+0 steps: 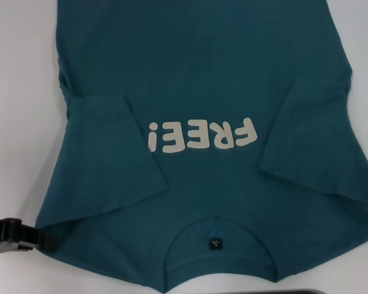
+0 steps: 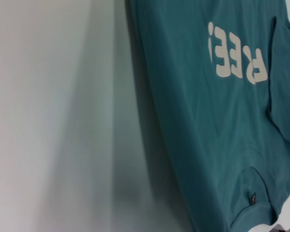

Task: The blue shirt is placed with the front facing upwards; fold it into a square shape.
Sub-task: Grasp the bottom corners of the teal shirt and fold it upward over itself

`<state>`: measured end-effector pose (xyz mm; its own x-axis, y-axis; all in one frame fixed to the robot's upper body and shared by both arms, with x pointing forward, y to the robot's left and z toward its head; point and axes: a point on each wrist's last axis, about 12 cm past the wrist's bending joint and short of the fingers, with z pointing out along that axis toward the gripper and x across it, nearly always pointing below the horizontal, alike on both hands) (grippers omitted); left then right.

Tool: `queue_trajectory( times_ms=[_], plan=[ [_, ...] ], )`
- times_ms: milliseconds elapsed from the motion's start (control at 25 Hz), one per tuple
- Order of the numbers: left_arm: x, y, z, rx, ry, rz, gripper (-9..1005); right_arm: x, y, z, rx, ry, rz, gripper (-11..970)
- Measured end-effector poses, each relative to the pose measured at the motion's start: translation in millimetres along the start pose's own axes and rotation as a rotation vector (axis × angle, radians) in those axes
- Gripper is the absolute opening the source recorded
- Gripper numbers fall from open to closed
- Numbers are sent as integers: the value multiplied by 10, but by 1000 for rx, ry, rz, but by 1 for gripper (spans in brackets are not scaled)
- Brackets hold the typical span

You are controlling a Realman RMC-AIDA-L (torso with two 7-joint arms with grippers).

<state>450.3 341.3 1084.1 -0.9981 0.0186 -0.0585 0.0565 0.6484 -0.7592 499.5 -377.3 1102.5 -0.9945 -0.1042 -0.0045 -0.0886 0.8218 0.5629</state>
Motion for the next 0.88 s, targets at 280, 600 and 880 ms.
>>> queue_trajectory(
  times_ms=[280,600,880],
  plan=[
    [-66,-158,-23,119,-37,140,42,-77,150,-80,-146,-114,-138,30],
    [-747,-505,-64,326,-234,238,43,-367,440,-251,-357,-394,-326,33],
    [-1428,-866,234,314,-418,257,44,-691,522,-189,-317,-553,-288,35]
  ],
)
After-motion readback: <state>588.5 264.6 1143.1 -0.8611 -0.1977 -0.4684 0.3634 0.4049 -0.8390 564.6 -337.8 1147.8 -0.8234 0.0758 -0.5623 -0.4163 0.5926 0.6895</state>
